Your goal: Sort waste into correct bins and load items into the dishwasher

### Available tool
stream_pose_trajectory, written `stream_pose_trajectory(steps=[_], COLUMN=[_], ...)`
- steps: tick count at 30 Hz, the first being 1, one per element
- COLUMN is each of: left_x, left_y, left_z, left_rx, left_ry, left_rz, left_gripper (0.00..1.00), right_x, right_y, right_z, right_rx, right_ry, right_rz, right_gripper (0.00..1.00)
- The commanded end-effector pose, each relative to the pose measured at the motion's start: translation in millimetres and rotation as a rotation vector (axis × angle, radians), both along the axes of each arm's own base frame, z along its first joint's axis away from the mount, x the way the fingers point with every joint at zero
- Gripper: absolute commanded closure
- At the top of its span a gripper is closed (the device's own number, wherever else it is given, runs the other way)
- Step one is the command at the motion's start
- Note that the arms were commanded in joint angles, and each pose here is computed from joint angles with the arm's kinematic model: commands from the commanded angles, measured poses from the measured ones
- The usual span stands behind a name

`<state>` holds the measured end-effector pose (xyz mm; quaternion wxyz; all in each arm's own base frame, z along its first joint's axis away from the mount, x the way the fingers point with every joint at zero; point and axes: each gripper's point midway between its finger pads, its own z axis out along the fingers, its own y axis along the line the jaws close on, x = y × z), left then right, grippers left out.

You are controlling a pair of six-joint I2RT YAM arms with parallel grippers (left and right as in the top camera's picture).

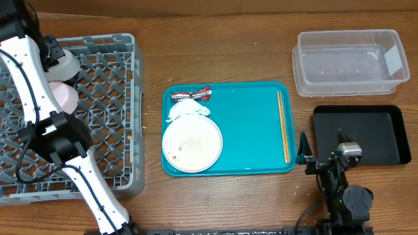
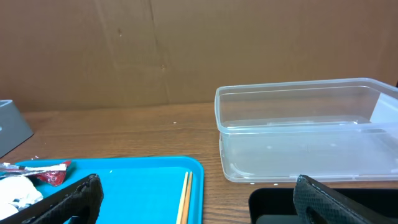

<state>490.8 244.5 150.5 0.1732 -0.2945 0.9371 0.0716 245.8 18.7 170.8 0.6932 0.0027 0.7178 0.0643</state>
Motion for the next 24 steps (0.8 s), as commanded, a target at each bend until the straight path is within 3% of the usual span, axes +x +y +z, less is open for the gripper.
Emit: stream_pose_trajectory(steps=[1, 16, 21, 24], left_x=[-4, -13, -17, -13], left_y=[12, 13, 3, -5], left_z=[4, -52, -30, 12], left_rx=[0.047, -0.004, -0.037, -0.046], left_ry=[0.000, 0.097, 0.073, -0.030], left_rz=[0.070, 0.079, 0.074, 0.055], left_gripper=[0.96, 0.96, 0.96, 0.96], right_x=[0, 0, 0, 0], right_y=[-2, -2, -2, -2], right_z=[-1, -1, -1, -1], right_rx=[-0.007, -0.007, -0.007, -0.007], right_ry=[-0.007, -0.007, -0.007, -0.007], right_rz=[-0.008, -0.008, -0.008, -0.008], right_gripper=[0.00, 0.00, 0.00, 0.00])
